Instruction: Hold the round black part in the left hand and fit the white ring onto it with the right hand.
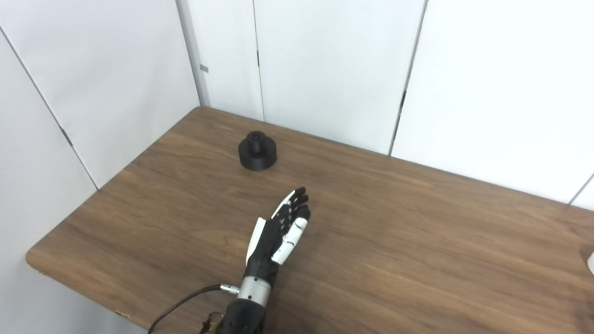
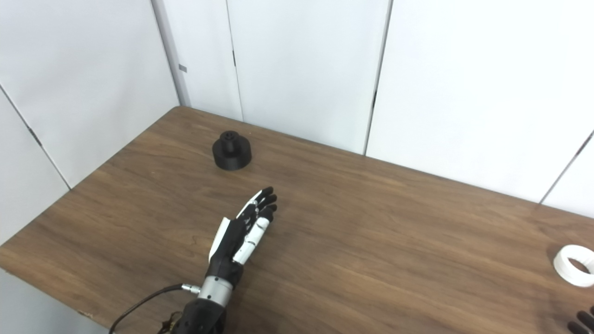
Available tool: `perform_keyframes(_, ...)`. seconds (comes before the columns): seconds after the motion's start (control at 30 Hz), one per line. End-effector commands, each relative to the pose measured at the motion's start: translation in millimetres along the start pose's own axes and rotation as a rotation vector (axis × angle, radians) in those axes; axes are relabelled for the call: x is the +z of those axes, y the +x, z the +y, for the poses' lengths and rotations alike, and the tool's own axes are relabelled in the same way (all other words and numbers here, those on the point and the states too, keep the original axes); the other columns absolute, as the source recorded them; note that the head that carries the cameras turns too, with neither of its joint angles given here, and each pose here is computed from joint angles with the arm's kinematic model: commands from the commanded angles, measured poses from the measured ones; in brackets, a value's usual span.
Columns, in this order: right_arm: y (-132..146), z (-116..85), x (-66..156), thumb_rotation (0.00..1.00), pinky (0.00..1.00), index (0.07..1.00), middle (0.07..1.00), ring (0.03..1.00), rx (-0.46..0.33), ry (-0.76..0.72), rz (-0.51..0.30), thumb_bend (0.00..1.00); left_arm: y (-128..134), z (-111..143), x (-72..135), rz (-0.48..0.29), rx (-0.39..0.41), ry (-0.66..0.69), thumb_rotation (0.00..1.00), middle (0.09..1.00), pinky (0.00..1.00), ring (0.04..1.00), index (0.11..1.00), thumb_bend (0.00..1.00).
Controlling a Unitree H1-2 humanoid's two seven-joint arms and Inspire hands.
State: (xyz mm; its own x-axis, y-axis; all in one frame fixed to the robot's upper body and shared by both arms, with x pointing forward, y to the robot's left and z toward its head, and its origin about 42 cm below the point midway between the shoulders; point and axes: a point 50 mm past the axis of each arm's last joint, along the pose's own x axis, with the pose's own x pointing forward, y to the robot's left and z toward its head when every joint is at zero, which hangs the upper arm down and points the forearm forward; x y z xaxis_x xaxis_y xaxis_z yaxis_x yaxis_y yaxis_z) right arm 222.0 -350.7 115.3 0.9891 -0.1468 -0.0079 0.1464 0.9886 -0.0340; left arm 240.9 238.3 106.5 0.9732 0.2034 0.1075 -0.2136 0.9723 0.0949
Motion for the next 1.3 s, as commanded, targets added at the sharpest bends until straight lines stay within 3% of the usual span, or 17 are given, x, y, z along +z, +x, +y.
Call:
perform_keyframes(0.0, 9, -3, 15, 0.98, 0.58, 0.821, 0.818, 0.783, 0.010, -0.014, -0.094, 0.53, 5, -4, 1, -0.022, 0.005, 0.006, 0.71, 0.904, 0.83, 0.878, 0.918, 0.55)
perform_keyframes(0.13, 7, -3, 16, 0.99, 0.59, 0.818, 0.816, 0.785, 0.010, -0.025, -0.095, 0.52, 1, -3, 4, -0.027, 0.035, 0.072, 0.66, 0.900, 0.82, 0.867, 0.922, 0.54)
perform_keyframes(0.17, 6, -3, 16, 0.98, 0.58, 0.815, 0.813, 0.780, 0.010, -0.023, -0.095, 0.52, 1, -3, 6, -0.031, 0.042, 0.082, 0.58, 0.903, 0.83, 0.875, 0.924, 0.57)
perform_keyframes(0.33, 4, -1, 16, 0.96, 0.59, 0.812, 0.817, 0.780, 0.009, -0.012, -0.093, 0.53, 3, 8, 22, -0.095, 0.077, 0.181, 0.42, 0.906, 0.84, 0.886, 0.925, 0.67)
perform_keyframes(0.57, 5, 3, 16, 0.94, 0.56, 0.794, 0.805, 0.769, 0.012, -0.014, -0.095, 0.54, 26, 45, 62, -0.142, 0.134, 0.413, 0.52, 0.943, 0.92, 0.948, 0.946, 0.82)
perform_keyframes(0.7, 5, 6, 16, 0.93, 0.56, 0.788, 0.808, 0.778, 0.014, -0.010, -0.096, 0.55, 40, 68, 78, -0.137, 0.188, 0.576, 0.55, 0.921, 0.79, 0.888, 0.937, 0.94)
perform_keyframes(0.8, 5, 9, 16, 0.92, 0.57, 0.784, 0.812, 0.785, 0.013, -0.012, -0.095, 0.56, 49, 82, 87, -0.126, 0.213, 0.690, 0.55, 0.942, 0.76, 0.898, 0.944, 0.99)
perform_keyframes(0.9, 4, 10, 16, 0.92, 0.57, 0.786, 0.816, 0.792, 0.012, -0.024, -0.100, 0.58, 58, 92, 93, -0.128, 0.228, 0.794, 0.56, 0.953, 0.80, 0.937, 0.938, 1.00)
perform_keyframes(0.97, 4, 12, 17, 0.93, 0.58, 0.792, 0.824, 0.798, 0.013, -0.024, -0.104, 0.57, 64, 98, 94, -0.133, 0.237, 0.834, 0.55, 0.951, 0.93, 0.969, 0.934, 1.00)
perform_keyframes(1.03, 4, 13, 17, 0.94, 0.58, 0.791, 0.825, 0.800, 0.015, -0.023, -0.105, 0.56, 73, 104, 95, -0.131, 0.250, 0.893, 0.54, 0.949, 0.98, 0.977, 0.933, 1.00)
perform_keyframes(1.27, 2, 15, 18, 0.95, 0.62, 0.803, 0.842, 0.816, 0.012, -0.028, -0.097, 0.56, 102, 121, 85, -0.075, 0.284, 1.067, 0.56, 0.945, 1.00, 0.966, 0.891, 1.00)
